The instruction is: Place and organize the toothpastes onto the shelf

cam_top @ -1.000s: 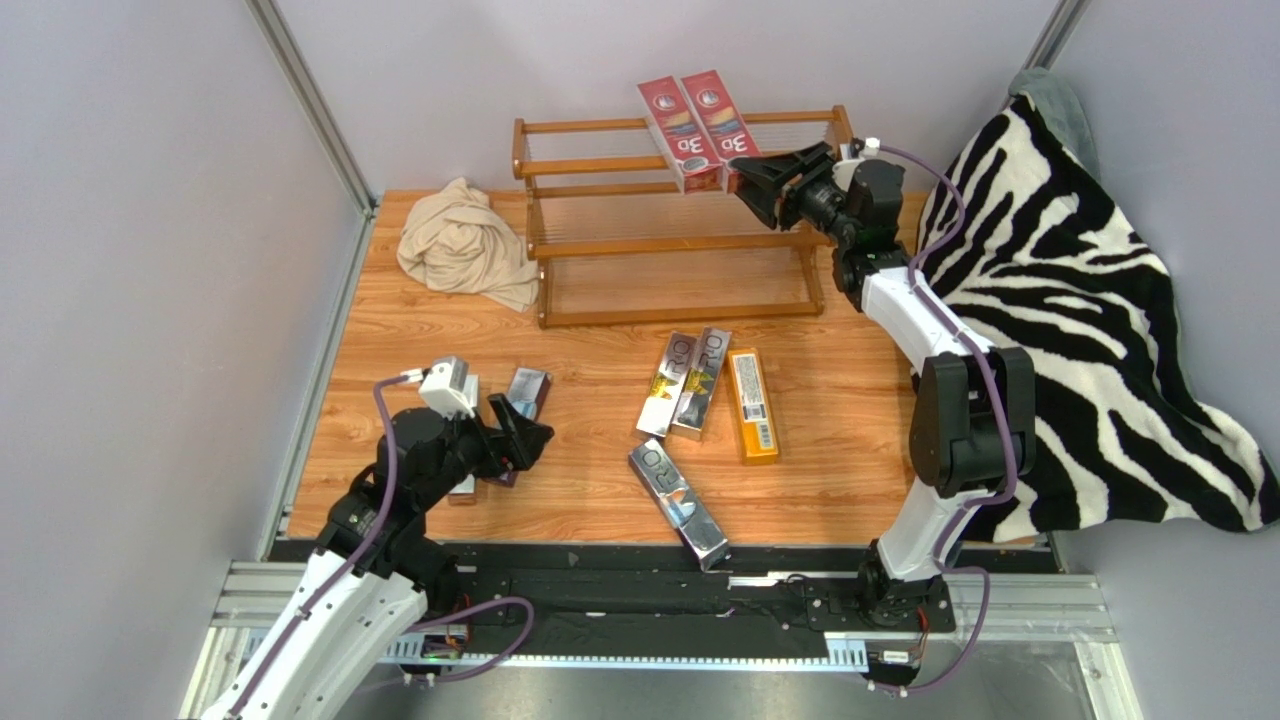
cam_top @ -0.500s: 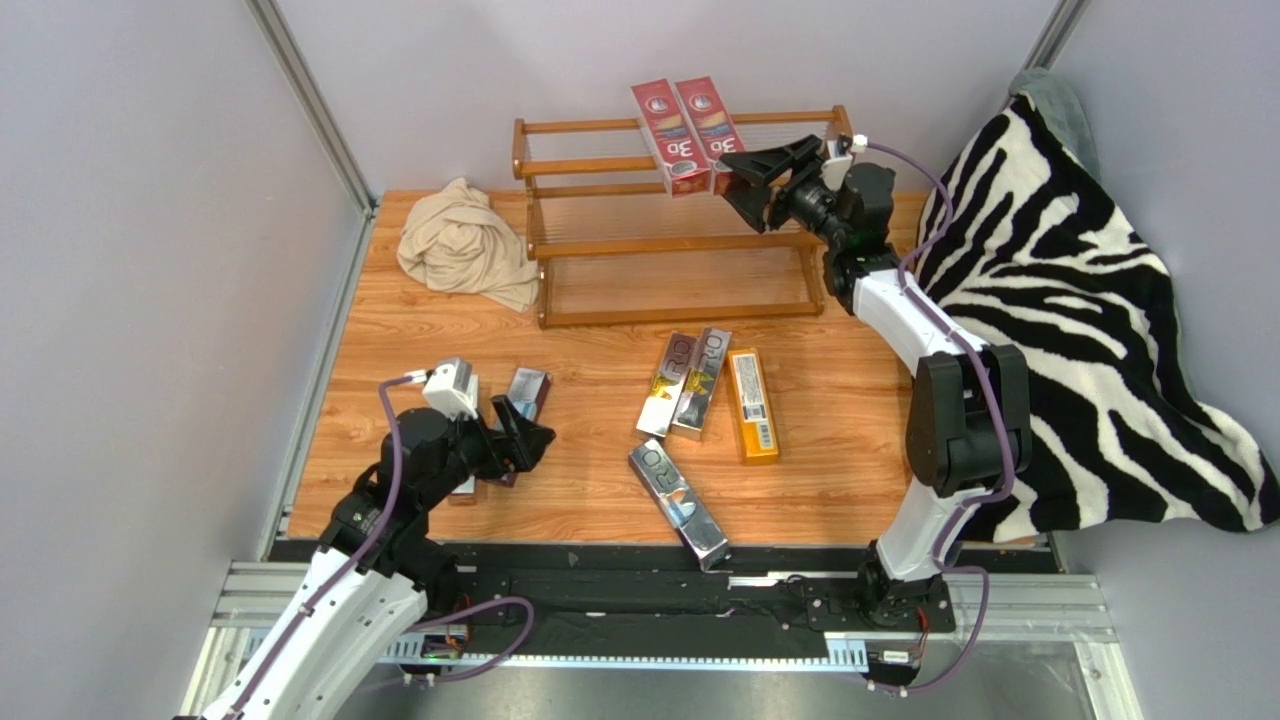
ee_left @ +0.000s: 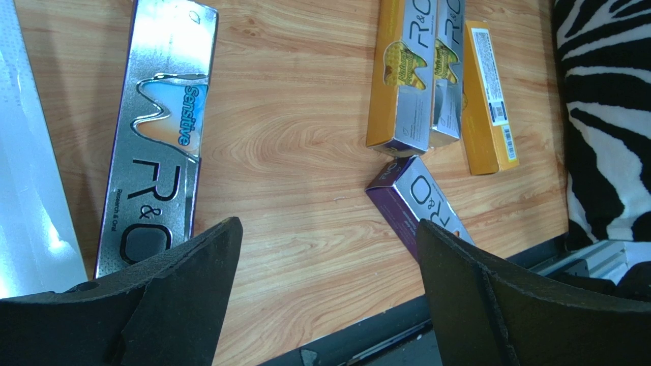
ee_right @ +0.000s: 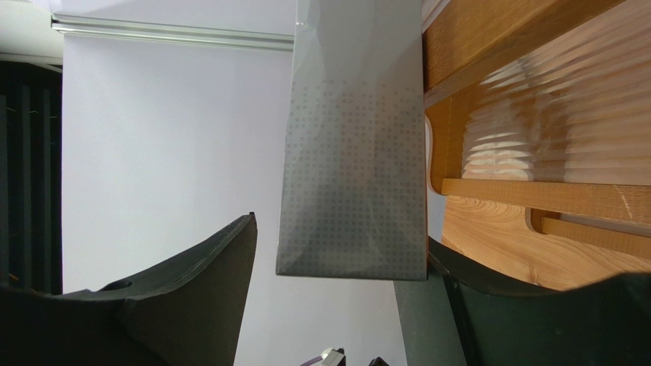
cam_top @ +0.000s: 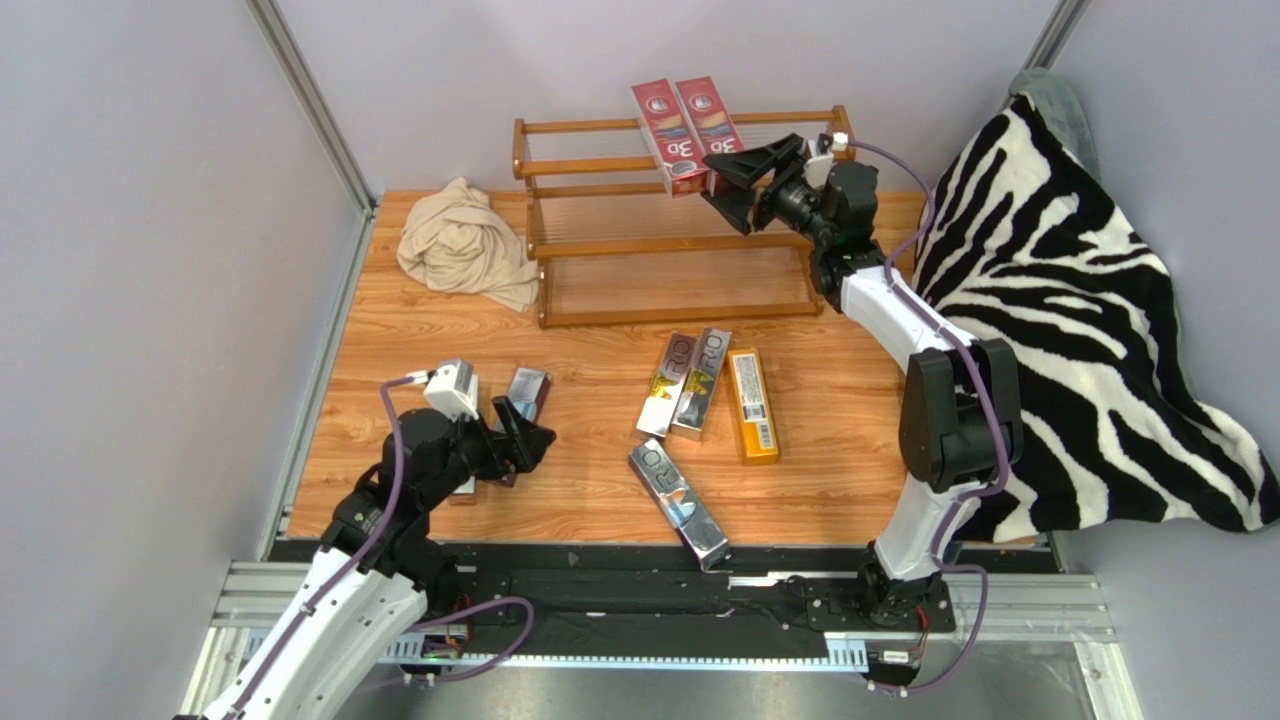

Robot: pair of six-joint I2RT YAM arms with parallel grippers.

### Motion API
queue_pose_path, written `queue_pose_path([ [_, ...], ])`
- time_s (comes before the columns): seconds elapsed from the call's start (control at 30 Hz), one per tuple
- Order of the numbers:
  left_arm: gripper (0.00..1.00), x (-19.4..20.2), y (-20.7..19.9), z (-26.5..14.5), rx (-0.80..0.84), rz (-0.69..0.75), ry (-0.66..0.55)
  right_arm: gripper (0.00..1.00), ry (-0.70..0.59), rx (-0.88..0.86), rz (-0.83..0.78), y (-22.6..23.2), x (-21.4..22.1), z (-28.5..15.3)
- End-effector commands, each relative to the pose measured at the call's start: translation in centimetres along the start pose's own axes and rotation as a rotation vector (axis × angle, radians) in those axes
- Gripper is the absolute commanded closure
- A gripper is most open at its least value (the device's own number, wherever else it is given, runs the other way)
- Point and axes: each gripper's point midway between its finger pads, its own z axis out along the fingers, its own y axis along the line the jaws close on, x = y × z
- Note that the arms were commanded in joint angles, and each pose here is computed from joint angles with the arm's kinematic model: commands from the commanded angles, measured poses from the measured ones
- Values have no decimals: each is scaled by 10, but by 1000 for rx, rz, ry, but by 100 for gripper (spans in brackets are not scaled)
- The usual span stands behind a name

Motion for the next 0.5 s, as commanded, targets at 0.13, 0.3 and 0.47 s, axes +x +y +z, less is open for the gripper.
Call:
queue_pose_path([
  [0.13,7,-3,-4,2,24,18,-13,33,43,-35,-49,19,11,12],
  [0.3,7,0,-2,4,19,19,-2,32,70,-28,-51,12,18,13],
  [0.47,7,3,-1,6,20,18,10,23,72,-12,-69,5,26,3],
])
